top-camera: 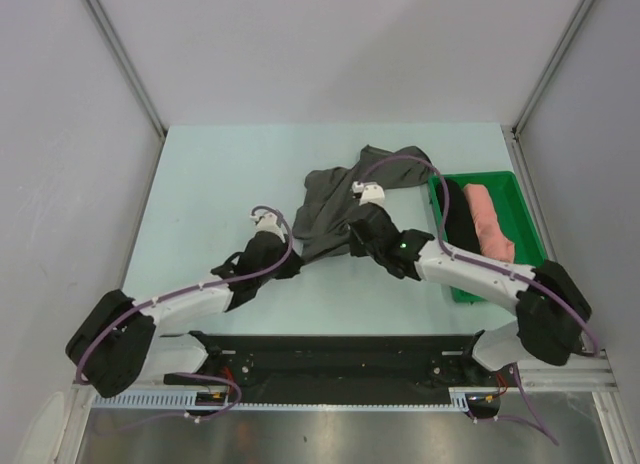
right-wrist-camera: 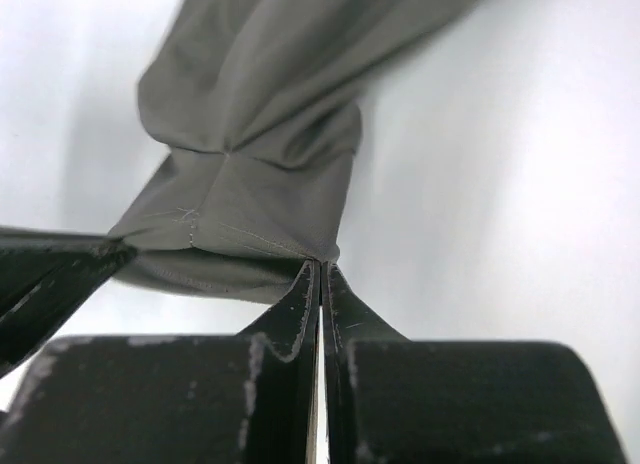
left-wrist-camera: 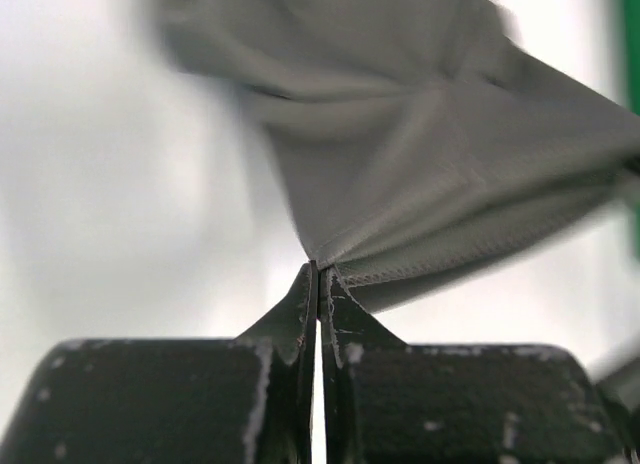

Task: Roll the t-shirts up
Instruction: Pick up the T-shirt from the center of the board.

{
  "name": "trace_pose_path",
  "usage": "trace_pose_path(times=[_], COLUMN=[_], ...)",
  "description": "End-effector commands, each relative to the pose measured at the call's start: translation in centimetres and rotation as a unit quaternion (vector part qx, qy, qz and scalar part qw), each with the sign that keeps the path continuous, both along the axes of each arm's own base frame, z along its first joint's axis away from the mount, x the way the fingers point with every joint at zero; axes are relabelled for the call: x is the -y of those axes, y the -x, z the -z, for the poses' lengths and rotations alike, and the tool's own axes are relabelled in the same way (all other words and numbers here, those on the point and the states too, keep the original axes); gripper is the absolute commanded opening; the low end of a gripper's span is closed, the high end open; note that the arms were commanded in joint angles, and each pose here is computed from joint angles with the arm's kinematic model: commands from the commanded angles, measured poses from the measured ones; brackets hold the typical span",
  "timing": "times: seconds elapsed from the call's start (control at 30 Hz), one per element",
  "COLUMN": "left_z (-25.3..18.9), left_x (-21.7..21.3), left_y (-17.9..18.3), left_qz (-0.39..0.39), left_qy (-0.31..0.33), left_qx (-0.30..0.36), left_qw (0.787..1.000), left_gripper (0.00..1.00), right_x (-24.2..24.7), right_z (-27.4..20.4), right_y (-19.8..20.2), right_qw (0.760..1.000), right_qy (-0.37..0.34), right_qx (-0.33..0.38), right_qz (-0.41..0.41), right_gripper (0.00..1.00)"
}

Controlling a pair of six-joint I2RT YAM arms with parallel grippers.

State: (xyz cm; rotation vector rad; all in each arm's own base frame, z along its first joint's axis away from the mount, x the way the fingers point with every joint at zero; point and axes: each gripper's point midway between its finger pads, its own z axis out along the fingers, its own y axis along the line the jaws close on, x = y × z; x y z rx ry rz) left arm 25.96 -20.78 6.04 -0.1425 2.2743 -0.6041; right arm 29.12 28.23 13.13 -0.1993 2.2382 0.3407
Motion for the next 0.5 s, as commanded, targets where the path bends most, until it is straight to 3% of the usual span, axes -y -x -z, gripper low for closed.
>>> trace_pose_path(times=[0.0,0.1,0.23,0.3,0.47], left_z=[-2.6,-1.7,0.8,0.4,-5.5], left_x=[5.6,6.4,2.3,-0.8,-6.0], left_y=[4.3,6.2,5.8,4.4,-0.2], left_qz=[0.142,0.157,0.053,-0.016,-0.14], left_qy=[0.044,0.047,0.001,-0.029,0.005], left_qx=[0.043,0.028,-0.017,-0.025,0.015], left_qw=[0.988,0.986,0.998,0.999,0.99], left_gripper=[0.0,0.0,0.0,0.0,0.0], right_x=[6.0,8.3,7.0,4.4,-2.0], right_z=[0.5,2.5,4.2,3.7,1.0], right_y=[2.1,4.3,8.0,9.4,9.7], right_qw=[0.997,0.996,0.998,0.997,0.989], right_qy=[0.029,0.027,-0.006,-0.039,-0.103], right_qx=[-0.007,-0.031,-0.056,-0.057,-0.035], right_qz=[0.067,0.078,0.024,-0.019,-0.1], right_gripper=[0.0,0.0,0.0,0.0,0.0])
